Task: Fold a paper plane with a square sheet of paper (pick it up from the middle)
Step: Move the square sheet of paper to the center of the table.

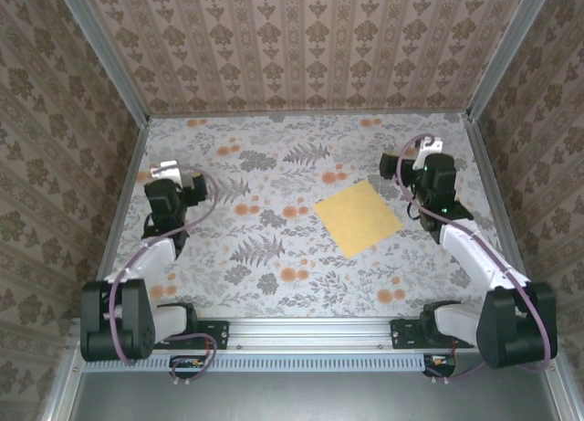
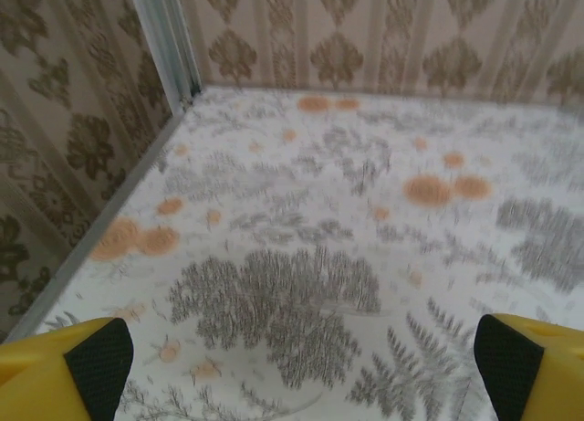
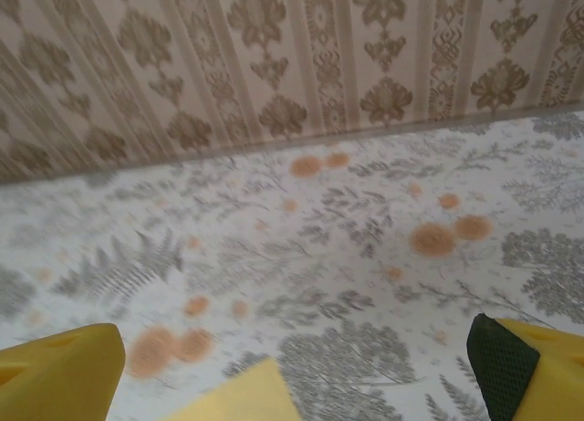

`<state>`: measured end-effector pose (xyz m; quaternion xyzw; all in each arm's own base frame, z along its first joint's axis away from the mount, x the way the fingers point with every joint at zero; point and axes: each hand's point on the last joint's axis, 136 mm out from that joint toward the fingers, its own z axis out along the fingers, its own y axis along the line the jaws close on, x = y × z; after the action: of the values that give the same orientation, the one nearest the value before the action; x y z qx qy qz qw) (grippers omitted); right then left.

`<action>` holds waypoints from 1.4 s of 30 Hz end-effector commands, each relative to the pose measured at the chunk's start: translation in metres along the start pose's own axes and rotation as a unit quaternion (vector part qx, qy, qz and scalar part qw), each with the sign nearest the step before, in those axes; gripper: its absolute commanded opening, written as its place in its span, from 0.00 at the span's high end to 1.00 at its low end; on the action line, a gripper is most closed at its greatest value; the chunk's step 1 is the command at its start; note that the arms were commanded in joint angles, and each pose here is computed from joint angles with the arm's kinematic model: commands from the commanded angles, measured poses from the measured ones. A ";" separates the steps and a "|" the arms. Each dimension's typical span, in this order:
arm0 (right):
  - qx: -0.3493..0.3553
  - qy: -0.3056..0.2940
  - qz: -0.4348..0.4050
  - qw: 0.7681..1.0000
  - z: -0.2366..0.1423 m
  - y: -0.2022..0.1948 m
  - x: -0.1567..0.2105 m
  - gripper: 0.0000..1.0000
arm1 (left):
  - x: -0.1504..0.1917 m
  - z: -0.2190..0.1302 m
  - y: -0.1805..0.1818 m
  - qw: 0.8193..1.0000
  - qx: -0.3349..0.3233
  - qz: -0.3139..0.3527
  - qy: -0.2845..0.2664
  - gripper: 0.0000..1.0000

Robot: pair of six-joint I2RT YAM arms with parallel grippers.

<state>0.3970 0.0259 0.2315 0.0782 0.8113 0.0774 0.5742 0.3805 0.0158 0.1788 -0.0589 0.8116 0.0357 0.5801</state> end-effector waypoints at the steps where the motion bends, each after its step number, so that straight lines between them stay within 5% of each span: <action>1: 0.027 0.159 0.104 0.981 -0.014 0.000 0.059 0.00 | -0.005 -0.021 0.004 0.994 -0.022 -0.072 0.077 0.00; 6: 0.001 0.249 0.142 0.958 -0.020 0.037 0.093 0.00 | -0.018 -0.043 -0.012 0.983 0.011 -0.112 0.146 0.00; 13: -0.015 0.336 0.159 0.928 -0.020 0.072 0.159 0.00 | -0.031 -0.057 -0.042 0.975 0.101 -0.148 0.129 0.00; 22: 0.004 0.418 0.153 0.896 -0.028 0.097 0.228 0.00 | -0.019 -0.055 -0.044 0.973 0.106 -0.137 0.150 0.00; 35: 0.013 0.484 0.148 0.862 -0.037 0.125 0.282 0.00 | -0.007 -0.046 -0.048 0.969 0.107 -0.141 0.174 0.00; 42: -0.021 0.537 0.119 0.835 -0.061 0.194 0.316 0.01 | -0.005 -0.044 -0.048 0.968 0.105 -0.141 0.178 0.00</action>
<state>0.2854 0.2583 0.0314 0.1119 0.9646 0.2038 0.1248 0.3487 -0.0334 0.2052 -0.1147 0.8795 -0.1365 0.4412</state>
